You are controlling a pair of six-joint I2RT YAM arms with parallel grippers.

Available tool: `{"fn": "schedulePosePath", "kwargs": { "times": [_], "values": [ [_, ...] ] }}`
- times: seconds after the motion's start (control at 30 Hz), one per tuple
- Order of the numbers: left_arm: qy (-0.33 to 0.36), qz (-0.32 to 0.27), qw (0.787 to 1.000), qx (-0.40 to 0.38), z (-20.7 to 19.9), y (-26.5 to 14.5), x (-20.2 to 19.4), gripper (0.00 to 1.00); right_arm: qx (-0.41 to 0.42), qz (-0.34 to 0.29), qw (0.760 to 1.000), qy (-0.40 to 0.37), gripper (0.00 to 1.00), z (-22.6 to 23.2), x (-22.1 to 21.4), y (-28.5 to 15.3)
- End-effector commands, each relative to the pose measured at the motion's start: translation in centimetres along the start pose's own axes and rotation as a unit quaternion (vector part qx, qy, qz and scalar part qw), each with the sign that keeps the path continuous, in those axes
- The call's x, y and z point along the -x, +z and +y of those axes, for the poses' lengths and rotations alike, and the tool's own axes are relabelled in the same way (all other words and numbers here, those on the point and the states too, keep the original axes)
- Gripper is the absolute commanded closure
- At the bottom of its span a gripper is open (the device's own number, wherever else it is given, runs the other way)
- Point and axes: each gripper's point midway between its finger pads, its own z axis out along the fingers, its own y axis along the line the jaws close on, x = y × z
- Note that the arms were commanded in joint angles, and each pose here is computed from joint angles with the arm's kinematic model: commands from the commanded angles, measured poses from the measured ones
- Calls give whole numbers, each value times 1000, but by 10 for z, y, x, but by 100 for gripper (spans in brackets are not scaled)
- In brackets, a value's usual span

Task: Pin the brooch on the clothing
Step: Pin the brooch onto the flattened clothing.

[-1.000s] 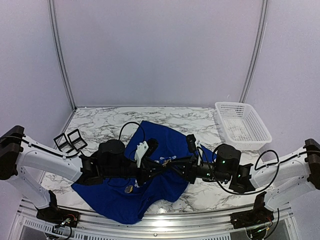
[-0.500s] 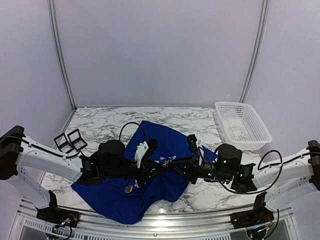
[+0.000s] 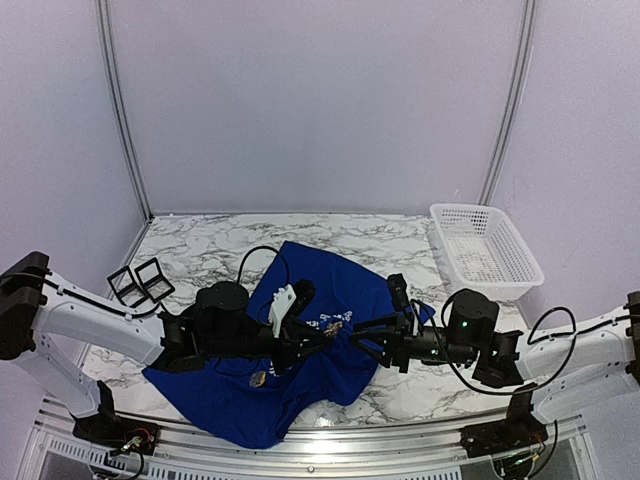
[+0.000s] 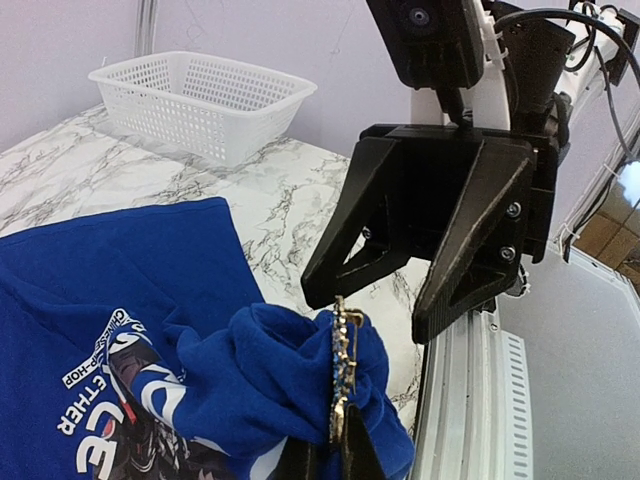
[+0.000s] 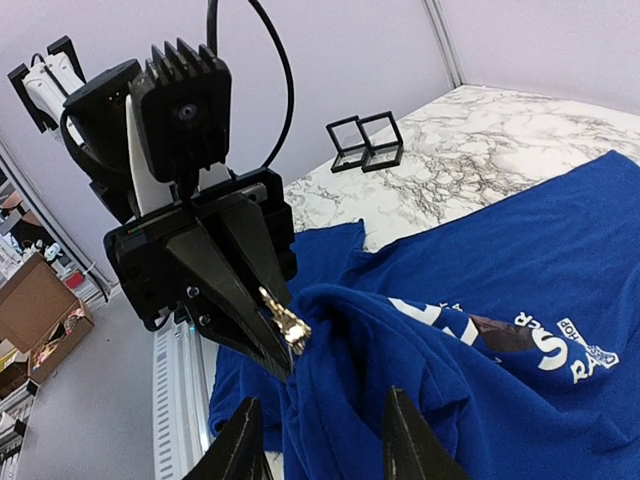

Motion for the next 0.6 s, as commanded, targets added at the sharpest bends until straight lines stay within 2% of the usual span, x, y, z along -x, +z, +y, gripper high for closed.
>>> {"fn": "schedulePosePath", "kwargs": {
  "times": [0.0,0.27,0.43,0.5,0.53,0.57],
  "values": [
    [16,-43,999,-29,-16,-8,27,100,52,-4,998,-17,64,11,2,-8],
    [19,-44,998,-44,-22,-9,30,100,85,7,996,-32,57,19,1,-1],
    [25,-44,997,-65,-29,-9,32,100,102,17,994,-42,57,22,-5,3],
    [27,-42,996,-72,-32,-10,32,100,106,29,993,-39,59,21,-11,5],
    [28,-41,996,-76,-33,-10,31,100,107,32,993,-37,63,20,-12,5],
    [30,-40,996,-79,-34,-10,30,100,106,34,993,-35,73,19,-14,5]
  ]
}}
